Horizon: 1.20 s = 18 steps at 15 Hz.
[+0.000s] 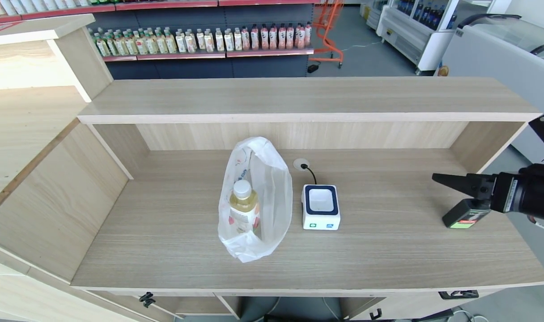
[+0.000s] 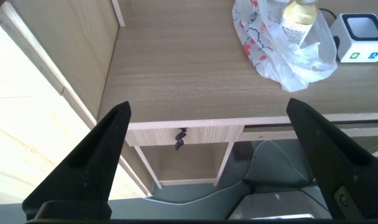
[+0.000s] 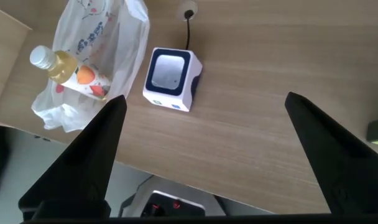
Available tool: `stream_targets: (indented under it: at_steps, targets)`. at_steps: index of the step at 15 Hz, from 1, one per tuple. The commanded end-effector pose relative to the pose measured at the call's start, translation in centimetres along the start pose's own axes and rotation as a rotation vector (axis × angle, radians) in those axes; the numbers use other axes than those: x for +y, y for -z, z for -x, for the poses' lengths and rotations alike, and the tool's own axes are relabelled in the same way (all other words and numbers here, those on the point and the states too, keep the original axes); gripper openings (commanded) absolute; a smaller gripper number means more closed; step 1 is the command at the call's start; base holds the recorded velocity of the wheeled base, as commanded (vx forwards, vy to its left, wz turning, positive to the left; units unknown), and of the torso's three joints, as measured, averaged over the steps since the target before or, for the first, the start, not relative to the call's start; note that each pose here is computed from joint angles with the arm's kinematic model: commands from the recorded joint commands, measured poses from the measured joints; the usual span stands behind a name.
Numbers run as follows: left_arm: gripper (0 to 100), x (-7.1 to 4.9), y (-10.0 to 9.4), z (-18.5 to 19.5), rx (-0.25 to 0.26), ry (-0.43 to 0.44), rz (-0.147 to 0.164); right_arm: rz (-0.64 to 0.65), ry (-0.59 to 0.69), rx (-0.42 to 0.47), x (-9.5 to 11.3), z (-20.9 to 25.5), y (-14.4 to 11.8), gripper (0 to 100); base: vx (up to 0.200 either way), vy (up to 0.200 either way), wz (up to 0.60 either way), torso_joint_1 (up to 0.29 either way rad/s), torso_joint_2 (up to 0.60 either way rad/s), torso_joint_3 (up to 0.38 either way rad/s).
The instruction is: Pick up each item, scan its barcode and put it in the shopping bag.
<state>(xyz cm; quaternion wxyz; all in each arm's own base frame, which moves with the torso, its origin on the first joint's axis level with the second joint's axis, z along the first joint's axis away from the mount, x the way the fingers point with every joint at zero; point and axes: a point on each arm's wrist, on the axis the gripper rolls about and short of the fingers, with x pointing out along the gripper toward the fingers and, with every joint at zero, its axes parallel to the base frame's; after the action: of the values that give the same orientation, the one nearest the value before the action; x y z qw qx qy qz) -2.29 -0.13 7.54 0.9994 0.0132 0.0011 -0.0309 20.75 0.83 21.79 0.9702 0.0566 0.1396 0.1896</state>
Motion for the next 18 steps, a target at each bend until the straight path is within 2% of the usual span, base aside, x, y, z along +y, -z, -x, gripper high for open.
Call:
stream_targets:
  at_steps: [1, 4, 6, 10, 15, 18]
  targets:
    - [100, 0.0, 0.0, 0.0, 0.002, 0.0, 0.001, 0.0, 0.004, -0.004, 0.0, 0.2, 0.0, 100, -0.2, 0.0, 0.0, 0.022, 0.0, 0.002]
    - [100, 0.0, 0.0, 0.0, 0.0, 0.0, 0.001, -0.008, 0.008, 0.012, -0.2, 0.1, 0.4, 100, -0.2, 0.0, 0.0, -0.001, 0.0, 0.007]
    - [100, 0.0, 0.0, 0.0, 0.002, 0.0, 0.001, -0.011, 0.008, 0.021, -0.2, 0.0, 0.7, 100, 0.0, 0.0, 0.0, 0.0, 0.0, 0.0]
    - [100, 0.0, 0.0, 0.0, 0.002, 0.0, 0.001, -0.011, 0.01, 0.025, -0.3, -0.1, 0.7, 100, 0.0, -0.2, 0.0, 0.004, 0.0, 0.001]
    - [100, 0.0, 0.0, 0.0, 0.0, 0.0, -0.003, 0.066, 0.089, 0.059, -1.9, -0.4, 1.4, 100, 0.0, -0.2, 0.0, 0.003, 0.0, 0.003]
    - [100, 0.0, 0.0, 0.0, 0.005, 0.0, -0.001, 0.061, 0.096, 0.069, -2.1, -0.7, 1.5, 100, 0.0, -0.2, 0.0, 0.004, 0.0, 0.001]
